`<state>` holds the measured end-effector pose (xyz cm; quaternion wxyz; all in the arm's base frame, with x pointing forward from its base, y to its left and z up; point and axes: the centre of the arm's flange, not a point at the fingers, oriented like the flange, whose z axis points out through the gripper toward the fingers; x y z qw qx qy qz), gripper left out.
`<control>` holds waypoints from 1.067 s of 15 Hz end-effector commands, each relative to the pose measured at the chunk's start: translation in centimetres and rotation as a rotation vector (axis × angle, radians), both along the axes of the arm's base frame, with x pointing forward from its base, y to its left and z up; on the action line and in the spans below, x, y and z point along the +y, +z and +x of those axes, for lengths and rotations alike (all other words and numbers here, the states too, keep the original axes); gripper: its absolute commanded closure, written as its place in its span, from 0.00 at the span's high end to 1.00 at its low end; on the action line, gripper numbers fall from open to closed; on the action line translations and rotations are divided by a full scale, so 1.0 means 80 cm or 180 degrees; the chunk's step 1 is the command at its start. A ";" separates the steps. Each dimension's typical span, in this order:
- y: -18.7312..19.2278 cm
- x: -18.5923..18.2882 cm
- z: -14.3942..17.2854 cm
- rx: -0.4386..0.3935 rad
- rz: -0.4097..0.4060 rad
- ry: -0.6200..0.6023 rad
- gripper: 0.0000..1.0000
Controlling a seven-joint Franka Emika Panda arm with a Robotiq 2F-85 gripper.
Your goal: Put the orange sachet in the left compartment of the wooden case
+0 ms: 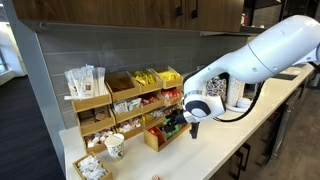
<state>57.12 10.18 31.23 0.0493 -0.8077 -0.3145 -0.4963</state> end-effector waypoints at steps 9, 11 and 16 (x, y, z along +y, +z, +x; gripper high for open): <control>0.054 -0.026 -0.065 0.0466 0.0249 -0.0128 1.00; 0.065 -0.028 -0.083 0.0529 0.0374 -0.0102 1.00; 0.092 -0.036 -0.124 0.0854 0.0466 -0.0097 1.00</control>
